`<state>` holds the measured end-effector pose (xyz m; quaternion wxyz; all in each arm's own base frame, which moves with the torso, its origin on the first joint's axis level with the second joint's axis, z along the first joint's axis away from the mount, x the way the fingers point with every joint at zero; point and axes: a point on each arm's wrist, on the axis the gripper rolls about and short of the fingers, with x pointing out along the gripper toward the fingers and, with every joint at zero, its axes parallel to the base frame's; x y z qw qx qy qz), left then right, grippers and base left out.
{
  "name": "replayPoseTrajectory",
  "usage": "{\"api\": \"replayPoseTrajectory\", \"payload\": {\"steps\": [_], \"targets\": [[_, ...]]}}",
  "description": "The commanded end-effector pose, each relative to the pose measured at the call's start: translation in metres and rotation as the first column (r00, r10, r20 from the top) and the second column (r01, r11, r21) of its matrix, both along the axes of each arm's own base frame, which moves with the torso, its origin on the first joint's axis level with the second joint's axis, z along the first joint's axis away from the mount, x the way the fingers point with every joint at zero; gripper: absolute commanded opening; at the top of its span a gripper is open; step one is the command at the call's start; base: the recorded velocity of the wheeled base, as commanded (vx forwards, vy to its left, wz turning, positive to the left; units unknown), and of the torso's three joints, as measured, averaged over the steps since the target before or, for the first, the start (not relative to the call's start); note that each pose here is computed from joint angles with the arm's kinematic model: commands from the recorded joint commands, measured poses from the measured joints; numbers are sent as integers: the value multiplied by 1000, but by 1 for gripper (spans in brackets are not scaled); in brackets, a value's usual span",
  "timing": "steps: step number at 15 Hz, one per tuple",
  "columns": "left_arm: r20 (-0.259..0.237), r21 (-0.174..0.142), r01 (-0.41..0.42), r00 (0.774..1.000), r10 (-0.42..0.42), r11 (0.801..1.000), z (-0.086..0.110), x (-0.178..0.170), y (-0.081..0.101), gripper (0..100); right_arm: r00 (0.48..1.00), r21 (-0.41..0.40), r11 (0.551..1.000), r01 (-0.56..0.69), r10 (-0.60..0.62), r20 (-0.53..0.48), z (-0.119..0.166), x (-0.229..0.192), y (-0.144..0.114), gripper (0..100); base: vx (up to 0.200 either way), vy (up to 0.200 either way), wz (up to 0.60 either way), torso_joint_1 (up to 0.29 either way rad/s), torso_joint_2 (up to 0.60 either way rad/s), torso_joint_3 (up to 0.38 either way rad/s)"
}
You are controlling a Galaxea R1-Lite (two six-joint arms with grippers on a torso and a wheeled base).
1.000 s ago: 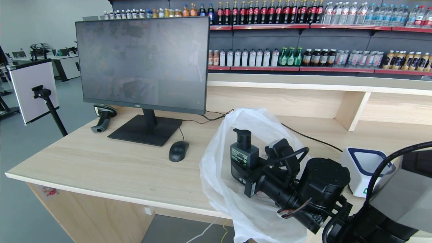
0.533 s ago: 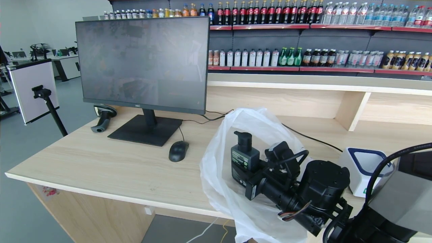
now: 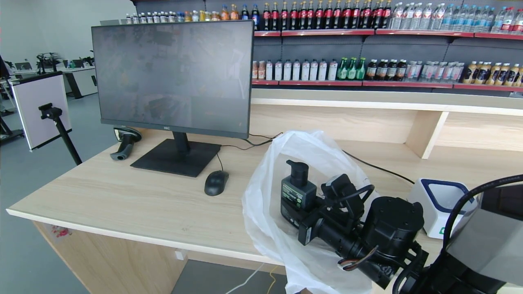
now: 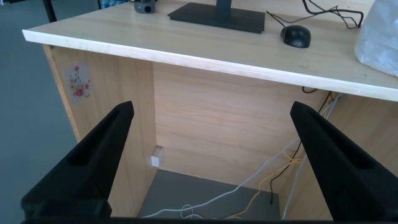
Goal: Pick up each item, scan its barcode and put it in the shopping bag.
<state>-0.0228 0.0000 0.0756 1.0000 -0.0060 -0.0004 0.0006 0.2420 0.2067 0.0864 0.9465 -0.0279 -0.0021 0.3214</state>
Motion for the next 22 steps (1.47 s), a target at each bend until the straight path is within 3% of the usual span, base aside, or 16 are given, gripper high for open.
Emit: {"api": "replayPoseTrajectory", "payload": {"steps": [1,2,3,13,16,22], "targets": [[1,0,0,1000,0,1000,0,0,0,100,1000,-5,1000,-1,1,-5,-2,0,0,0,0,0,0,0,0,0],[1,0,0,1000,0,1000,0,0,0,100,1000,-7,1000,-1,1,-6,-2,-1,0,0,0,0,0,0,0,0],[1,0,0,1000,0,1000,0,0,0,100,1000,-8,1000,-2,2,-4,-1,-1,0,100,0,0,0,0,0,0],[1,12,1,1000,-1,1000,0,0,0,100,999,37,999,-3,1,48,24,-13,-10,100,0,0,0,0,0,0],[-1,3,0,1000,0,1000,0,0,0,100,998,56,998,-27,24,54,30,-21,-6,100,0,0,0,0,0,0],[-1,3,0,1000,0,1000,0,0,0,100,998,60,998,-30,27,53,39,-41,-23,100,0,0,0,0,0,0]]}}
